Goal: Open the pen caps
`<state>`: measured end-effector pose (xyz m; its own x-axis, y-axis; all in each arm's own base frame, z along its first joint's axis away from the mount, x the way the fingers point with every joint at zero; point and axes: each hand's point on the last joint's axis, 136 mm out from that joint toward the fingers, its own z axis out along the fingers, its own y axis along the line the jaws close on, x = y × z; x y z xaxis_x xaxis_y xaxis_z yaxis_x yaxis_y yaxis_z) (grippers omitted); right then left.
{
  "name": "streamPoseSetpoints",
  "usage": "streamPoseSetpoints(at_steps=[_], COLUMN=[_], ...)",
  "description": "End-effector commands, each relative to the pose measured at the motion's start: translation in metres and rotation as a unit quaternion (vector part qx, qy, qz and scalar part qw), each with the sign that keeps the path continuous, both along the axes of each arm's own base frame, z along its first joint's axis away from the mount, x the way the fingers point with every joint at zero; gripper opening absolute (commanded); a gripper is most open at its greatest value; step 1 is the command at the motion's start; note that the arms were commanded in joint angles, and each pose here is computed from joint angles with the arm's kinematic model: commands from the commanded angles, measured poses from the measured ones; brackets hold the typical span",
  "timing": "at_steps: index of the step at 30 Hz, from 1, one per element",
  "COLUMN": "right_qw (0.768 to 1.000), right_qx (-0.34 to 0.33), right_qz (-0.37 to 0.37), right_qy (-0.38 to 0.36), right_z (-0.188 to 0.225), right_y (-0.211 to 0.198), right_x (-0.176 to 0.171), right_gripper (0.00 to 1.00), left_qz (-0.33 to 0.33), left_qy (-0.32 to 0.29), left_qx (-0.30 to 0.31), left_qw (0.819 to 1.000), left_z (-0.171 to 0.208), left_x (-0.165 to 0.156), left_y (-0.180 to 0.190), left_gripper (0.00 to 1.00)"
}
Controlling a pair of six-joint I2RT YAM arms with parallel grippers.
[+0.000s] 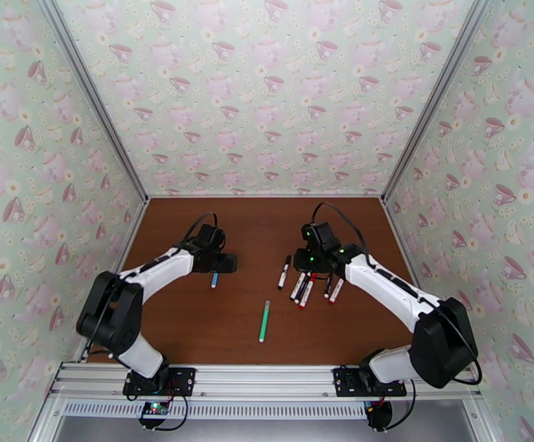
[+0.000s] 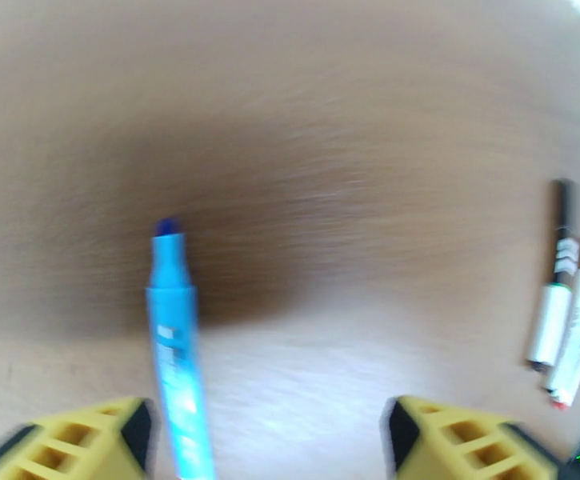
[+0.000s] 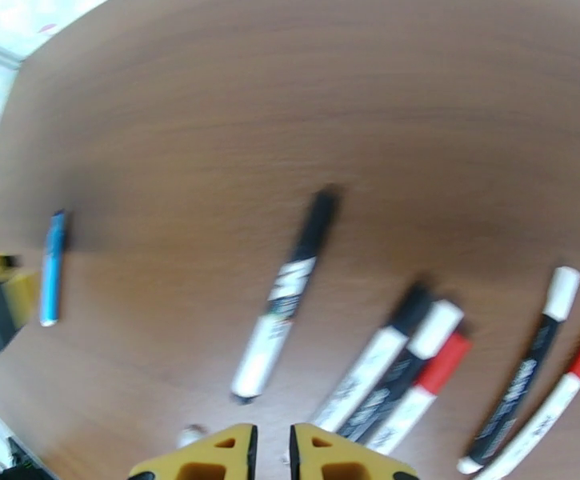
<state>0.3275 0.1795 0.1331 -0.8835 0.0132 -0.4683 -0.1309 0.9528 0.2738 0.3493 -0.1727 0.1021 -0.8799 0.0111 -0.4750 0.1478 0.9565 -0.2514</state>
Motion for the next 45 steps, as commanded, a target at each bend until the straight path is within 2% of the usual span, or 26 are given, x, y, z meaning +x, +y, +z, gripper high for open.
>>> streamPoseSetpoints(at_steps=[1, 6, 12, 25, 38, 45], right_qw=[0.998, 0.996, 0.994, 0.99, 0.985, 0.984], right_qx=[-0.066, -0.089, -0.106, -0.131, -0.153, -0.155], right_qz=[0.004, -0.01, -0.022, -0.03, -0.027, -0.028], right_qy=[-0.004, 0.006, 0.017, 0.047, 0.075, 0.083], right_z=[-0.002, -0.013, -0.026, -0.062, -0.094, -0.102], right_y=[-0.022, -0.044, -0.06, -0.08, -0.085, -0.085], right_x=[0.012, 0.032, 0.056, 0.093, 0.105, 0.109], right_gripper=[0.01, 0.02, 0.03, 0.07, 0.11, 0.16], left_qz=[-0.029, -0.056, -0.072, -0.06, -0.054, -0.057], left_qy=[-0.031, -0.083, -0.119, -0.131, -0.13, -0.131], left_qx=[-0.052, -0.118, -0.17, -0.193, -0.195, -0.192], left_qw=[0.998, 0.988, 0.976, 0.971, 0.971, 0.971], left_z=[0.042, 0.084, 0.106, 0.113, 0.112, 0.109], left_x=[-0.01, -0.034, -0.061, -0.072, -0.072, -0.073], left_y=[-0.02, -0.039, -0.045, -0.039, -0.037, -0.036], left_gripper=[1.0, 1.0, 1.0, 1.0, 1.0, 1.0])
